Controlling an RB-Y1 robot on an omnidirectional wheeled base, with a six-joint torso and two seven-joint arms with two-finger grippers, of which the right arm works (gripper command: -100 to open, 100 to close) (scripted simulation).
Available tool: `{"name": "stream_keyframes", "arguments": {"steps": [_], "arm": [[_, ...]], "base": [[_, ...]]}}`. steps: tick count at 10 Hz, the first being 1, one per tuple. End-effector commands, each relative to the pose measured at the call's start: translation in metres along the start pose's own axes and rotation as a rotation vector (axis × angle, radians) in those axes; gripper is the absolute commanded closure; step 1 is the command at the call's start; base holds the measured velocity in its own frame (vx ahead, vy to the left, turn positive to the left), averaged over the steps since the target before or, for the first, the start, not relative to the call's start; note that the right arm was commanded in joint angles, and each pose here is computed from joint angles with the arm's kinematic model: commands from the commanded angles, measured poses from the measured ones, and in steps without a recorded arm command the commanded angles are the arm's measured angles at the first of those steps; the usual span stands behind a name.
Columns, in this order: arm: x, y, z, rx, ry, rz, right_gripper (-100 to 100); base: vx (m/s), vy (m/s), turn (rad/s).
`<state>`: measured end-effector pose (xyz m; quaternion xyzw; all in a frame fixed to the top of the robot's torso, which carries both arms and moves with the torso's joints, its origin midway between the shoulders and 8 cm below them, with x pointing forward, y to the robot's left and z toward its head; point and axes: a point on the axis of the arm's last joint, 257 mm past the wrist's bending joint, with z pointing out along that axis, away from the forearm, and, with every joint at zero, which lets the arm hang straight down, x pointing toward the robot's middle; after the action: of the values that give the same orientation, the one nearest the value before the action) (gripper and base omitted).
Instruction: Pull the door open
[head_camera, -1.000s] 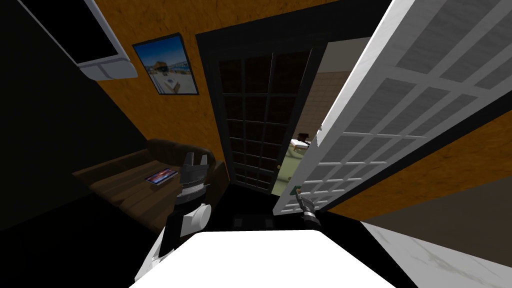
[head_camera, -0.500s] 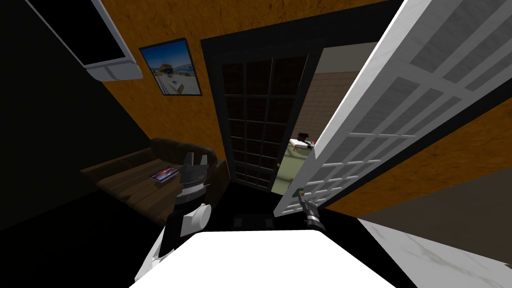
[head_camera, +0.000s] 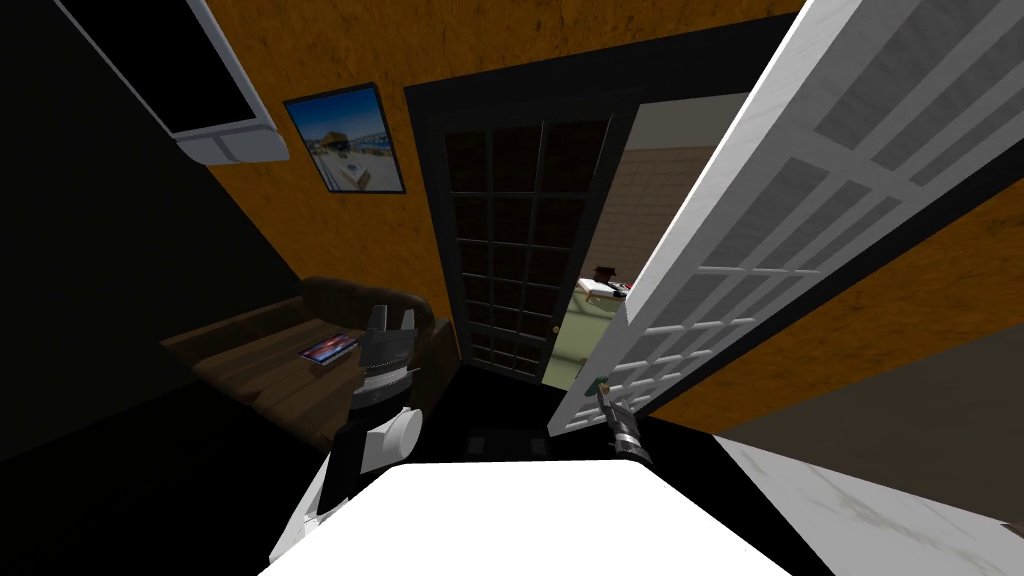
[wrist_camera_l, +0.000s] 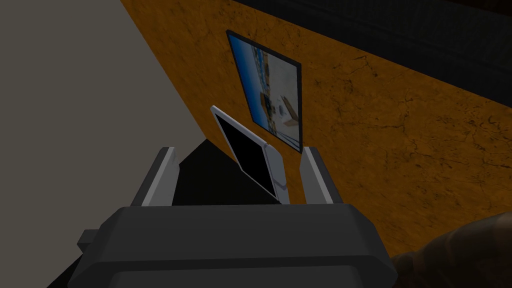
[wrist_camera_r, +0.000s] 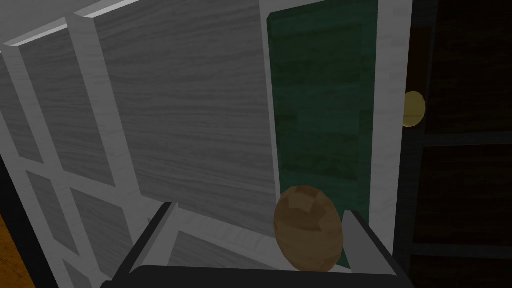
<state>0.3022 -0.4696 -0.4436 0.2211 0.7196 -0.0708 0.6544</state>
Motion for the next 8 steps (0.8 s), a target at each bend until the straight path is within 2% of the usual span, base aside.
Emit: {"name": "stream_keyframes", "arguments": {"steps": [1, 2, 3, 8], "arm": [[0.003, -0.022, -0.0028, 0.04, 0.014, -0.011, 100], [0.004, -0.033, -0.01, 0.059, 0.019, 0.029, 100], [0.004, -0.037, -0.0125, 0.066, 0.02, 0.042, 100], [0.004, -0.046, -0.0182, 0.082, 0.019, 0.094, 100]], "base": [[0.0, 0.0, 0.0], [-0.052, 0.0, 0.027], [-0.099, 0.005, 0.022], [-0.058, -0.003, 0.006]]}}
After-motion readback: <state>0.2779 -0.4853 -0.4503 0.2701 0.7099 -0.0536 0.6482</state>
